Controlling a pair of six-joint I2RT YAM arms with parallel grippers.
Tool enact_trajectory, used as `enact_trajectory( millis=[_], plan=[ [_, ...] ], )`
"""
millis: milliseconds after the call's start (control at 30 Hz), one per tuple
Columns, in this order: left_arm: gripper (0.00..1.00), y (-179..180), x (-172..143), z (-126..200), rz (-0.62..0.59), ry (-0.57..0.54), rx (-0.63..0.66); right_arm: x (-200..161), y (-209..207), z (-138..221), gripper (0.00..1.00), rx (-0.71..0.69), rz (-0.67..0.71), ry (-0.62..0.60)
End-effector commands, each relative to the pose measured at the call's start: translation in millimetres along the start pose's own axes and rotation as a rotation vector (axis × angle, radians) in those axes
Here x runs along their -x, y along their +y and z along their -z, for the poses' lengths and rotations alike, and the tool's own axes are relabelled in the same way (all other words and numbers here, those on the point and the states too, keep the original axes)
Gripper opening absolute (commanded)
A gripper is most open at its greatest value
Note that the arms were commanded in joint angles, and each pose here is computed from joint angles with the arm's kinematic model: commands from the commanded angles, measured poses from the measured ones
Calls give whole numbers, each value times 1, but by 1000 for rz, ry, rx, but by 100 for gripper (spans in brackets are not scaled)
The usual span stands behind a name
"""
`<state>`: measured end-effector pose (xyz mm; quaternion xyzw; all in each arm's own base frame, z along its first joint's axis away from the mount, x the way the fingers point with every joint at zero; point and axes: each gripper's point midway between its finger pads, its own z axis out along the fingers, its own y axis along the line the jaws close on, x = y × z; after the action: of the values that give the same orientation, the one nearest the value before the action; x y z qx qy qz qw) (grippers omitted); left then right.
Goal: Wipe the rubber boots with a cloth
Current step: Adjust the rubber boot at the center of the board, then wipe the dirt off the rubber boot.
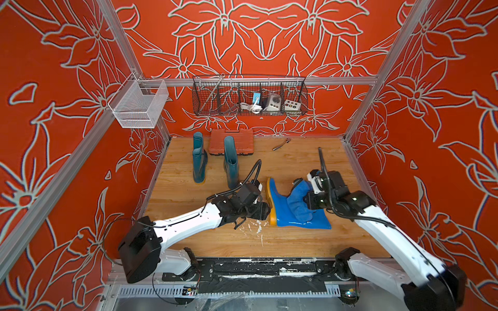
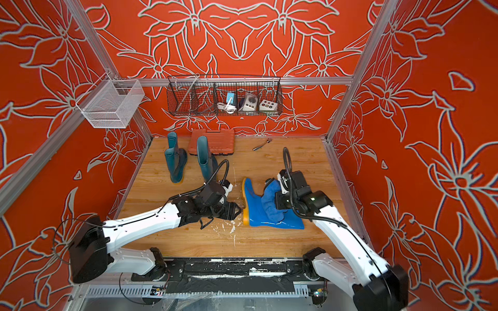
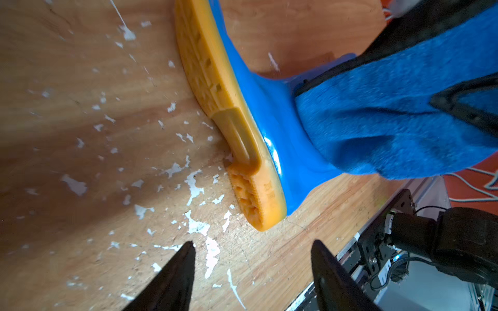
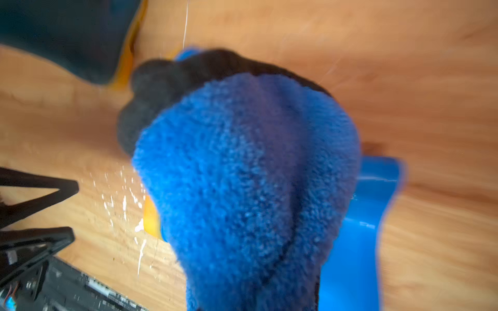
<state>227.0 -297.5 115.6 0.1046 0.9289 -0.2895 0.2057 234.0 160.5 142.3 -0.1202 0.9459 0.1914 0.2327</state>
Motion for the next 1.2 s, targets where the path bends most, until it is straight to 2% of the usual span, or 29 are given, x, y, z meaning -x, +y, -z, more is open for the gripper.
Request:
enact_trajectory(
  millis=[0,100,133,200,300,400,467,533,633,700,767,900,1000,1100,1167],
  plan=[
    [67,-26,11,-22,19,12,-130,34,55,-8,0,218,104,-96],
    [67,-23,9,-54,55,63,-138,23,59,-35,0,257,121,-1],
    [66,-20,8,-63,67,74,-133,17,54,-43,0,234,121,30],
    [63,-12,5,-76,86,87,-110,5,23,-52,0,95,96,90],
    [50,-6,-1,-76,105,96,-92,-1,-38,-46,0,-34,-58,114],
    [38,1,-6,-67,106,95,-70,8,-74,-37,0,-17,-240,52],
    [25,3,-10,-64,120,98,-83,14,-69,-42,0,26,-252,53],
    [14,5,-15,-60,134,104,-85,15,-43,-56,0,96,-228,115],
    [0,12,-20,-51,147,103,-57,8,29,-75,0,155,-24,193],
    [0,22,-22,-39,161,84,-9,4,72,-81,0,216,53,207],
    [0,30,-23,-25,174,65,41,4,78,-82,0,226,48,211],
    [0,52,-31,0,212,28,136,11,30,-73,0,86,38,206],
    [0,66,-37,3,238,-7,164,11,-10,-60,0,81,-92,198],
    [0,68,-42,-5,254,9,160,0,-24,-52,0,76,-146,178],
    [0,64,-40,-12,259,18,145,-5,-10,-53,0,109,-148,178]
  ],
)
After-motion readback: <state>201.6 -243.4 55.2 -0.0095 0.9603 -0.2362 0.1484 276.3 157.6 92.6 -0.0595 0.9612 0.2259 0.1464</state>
